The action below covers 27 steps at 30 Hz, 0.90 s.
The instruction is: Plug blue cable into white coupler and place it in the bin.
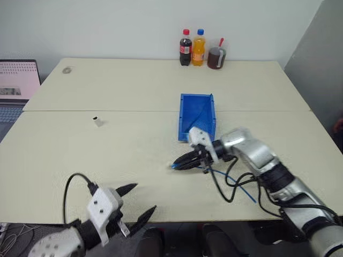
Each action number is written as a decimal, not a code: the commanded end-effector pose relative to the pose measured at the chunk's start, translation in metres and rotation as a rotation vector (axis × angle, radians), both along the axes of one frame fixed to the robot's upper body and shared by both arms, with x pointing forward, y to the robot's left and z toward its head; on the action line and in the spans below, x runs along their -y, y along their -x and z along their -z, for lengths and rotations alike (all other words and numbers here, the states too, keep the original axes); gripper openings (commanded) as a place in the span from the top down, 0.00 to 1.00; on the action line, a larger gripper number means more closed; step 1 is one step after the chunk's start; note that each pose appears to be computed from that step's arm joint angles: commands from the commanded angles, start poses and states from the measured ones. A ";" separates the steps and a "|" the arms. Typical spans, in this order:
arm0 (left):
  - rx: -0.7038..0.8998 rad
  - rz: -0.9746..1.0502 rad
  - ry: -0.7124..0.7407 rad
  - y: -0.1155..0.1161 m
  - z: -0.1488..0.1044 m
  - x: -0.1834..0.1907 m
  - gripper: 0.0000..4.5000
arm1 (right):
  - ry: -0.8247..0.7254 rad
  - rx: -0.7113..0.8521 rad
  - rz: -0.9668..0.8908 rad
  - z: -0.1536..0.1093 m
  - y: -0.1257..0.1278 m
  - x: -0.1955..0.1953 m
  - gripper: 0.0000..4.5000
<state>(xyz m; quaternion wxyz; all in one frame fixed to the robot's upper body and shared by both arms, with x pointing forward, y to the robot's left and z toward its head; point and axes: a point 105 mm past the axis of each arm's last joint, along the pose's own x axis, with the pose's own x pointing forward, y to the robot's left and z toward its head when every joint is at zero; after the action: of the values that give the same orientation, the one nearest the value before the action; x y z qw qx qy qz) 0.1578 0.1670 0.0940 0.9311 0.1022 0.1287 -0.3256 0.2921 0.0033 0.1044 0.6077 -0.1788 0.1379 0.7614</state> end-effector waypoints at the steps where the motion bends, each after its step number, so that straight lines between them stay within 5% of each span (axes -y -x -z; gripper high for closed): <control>1: 0.095 -0.052 -0.005 0.003 -0.014 0.004 0.00 | 0.028 0.037 -0.077 0.016 -0.002 -0.009 0.95; 11: 0.058 -0.050 -0.002 0.020 -0.004 0.008 0.00 | 0.055 0.088 -0.076 0.050 -0.017 -0.031 0.95; 21: 0.050 -0.076 -0.024 0.004 0.004 -0.020 0.00 | 0.046 0.091 -0.093 0.054 -0.015 -0.029 0.95; 22: 0.049 -0.067 -0.026 0.004 0.004 -0.020 0.00 | 0.046 0.083 -0.090 0.055 -0.015 -0.028 0.79; 27: 0.055 -0.031 -0.032 -0.006 0.003 -0.023 0.00 | 0.027 0.074 -0.061 0.054 -0.016 -0.026 0.52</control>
<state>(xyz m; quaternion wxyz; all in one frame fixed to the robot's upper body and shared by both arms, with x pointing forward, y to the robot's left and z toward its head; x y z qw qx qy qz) 0.1609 0.1886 0.0862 0.9385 0.1229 0.1173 -0.3007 0.3019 0.0427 0.0626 0.5674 -0.2138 0.0869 0.7904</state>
